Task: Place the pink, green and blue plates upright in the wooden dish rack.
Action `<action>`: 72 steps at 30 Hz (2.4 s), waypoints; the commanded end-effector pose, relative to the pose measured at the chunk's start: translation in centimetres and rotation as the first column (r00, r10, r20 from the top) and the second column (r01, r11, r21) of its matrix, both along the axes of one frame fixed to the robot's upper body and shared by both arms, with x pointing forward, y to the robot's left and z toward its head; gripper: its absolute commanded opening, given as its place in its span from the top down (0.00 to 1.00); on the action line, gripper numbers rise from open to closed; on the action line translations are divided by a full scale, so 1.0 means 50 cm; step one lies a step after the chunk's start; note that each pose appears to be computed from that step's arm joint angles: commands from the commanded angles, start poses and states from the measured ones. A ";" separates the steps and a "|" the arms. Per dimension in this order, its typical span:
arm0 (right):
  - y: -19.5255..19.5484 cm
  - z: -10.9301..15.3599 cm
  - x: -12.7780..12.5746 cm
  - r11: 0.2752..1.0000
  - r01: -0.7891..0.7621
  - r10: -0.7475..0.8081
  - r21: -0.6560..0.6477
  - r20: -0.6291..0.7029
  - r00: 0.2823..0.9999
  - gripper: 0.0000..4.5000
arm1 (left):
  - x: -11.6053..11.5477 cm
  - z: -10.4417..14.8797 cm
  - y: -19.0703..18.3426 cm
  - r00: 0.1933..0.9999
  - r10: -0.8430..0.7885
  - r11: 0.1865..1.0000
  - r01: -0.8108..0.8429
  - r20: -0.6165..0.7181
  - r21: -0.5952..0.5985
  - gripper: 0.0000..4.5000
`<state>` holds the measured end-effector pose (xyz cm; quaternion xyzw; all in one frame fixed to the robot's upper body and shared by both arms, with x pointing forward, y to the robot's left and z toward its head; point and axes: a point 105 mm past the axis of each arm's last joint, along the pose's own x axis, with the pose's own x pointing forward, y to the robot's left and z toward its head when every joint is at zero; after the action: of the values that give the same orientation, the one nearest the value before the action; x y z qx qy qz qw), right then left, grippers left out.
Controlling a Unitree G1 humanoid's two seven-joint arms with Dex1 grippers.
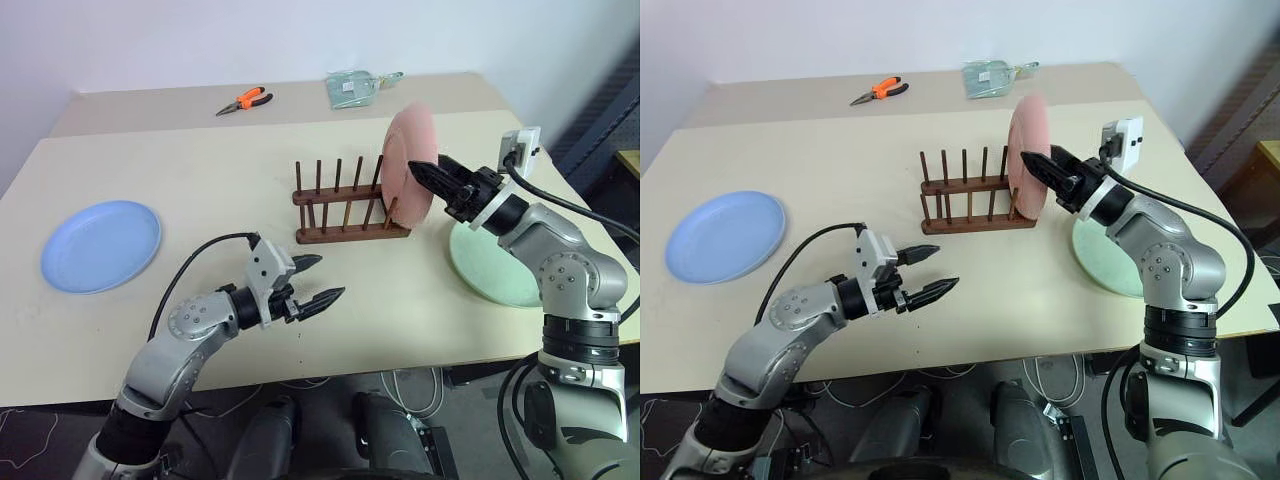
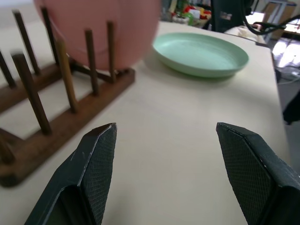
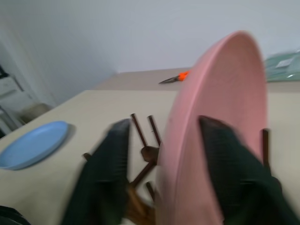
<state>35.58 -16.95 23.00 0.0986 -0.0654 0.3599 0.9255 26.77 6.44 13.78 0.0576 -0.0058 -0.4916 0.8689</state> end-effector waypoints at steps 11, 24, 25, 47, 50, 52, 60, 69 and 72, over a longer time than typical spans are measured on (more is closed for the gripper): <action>-0.127 -0.020 -0.094 0.843 0.153 -0.115 -0.516 0.104 0.988 0.22 | 0.008 0.002 0.014 0.999 0.020 1.000 -0.020 0.040 0.009 0.22; -0.186 -0.258 -0.080 0.597 0.270 -0.471 -0.755 -0.058 0.880 0.63 | 0.033 0.010 -0.004 0.997 -0.010 1.000 0.009 0.078 0.013 0.22; -0.189 -0.256 -0.076 0.591 0.285 -0.488 -0.754 -0.053 0.871 0.74 | 0.032 0.010 -0.004 0.997 -0.011 1.000 0.010 0.077 0.015 0.22; 0.053 0.257 -0.134 0.997 0.069 -0.049 -0.023 0.484 0.874 0.99 | 0.121 0.050 0.098 0.923 0.294 0.955 -0.294 0.250 -0.038 0.22; 0.126 0.266 -0.191 0.962 -0.250 0.180 0.105 0.445 0.878 0.99 | 0.120 0.045 0.122 0.915 0.310 0.949 -0.314 0.256 -0.027 0.22; 0.157 0.265 -0.211 0.908 -0.377 0.277 0.183 0.411 0.868 0.99 | 0.115 0.040 0.130 0.919 0.308 0.950 -0.312 0.246 -0.023 0.22; 0.201 0.204 -0.118 0.855 -0.313 0.272 0.414 0.155 0.950 0.99 | 0.086 0.026 0.135 0.943 0.267 0.962 -0.271 0.197 -0.007 0.22; 0.177 0.131 -0.040 0.823 -0.169 0.243 0.542 -0.067 0.968 0.99 | 0.078 0.022 0.123 0.953 0.245 0.968 -0.249 0.178 -0.001 0.22; 0.172 0.109 -0.026 0.824 -0.128 0.230 0.551 -0.118 0.966 0.99 | 0.074 0.022 0.120 0.957 0.234 0.971 -0.237 0.171 -0.002 0.22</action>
<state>34.51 -8.08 27.69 0.3840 -0.0557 0.3996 0.8305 30.91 12.69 13.67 0.1067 -0.0466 -0.3696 0.9219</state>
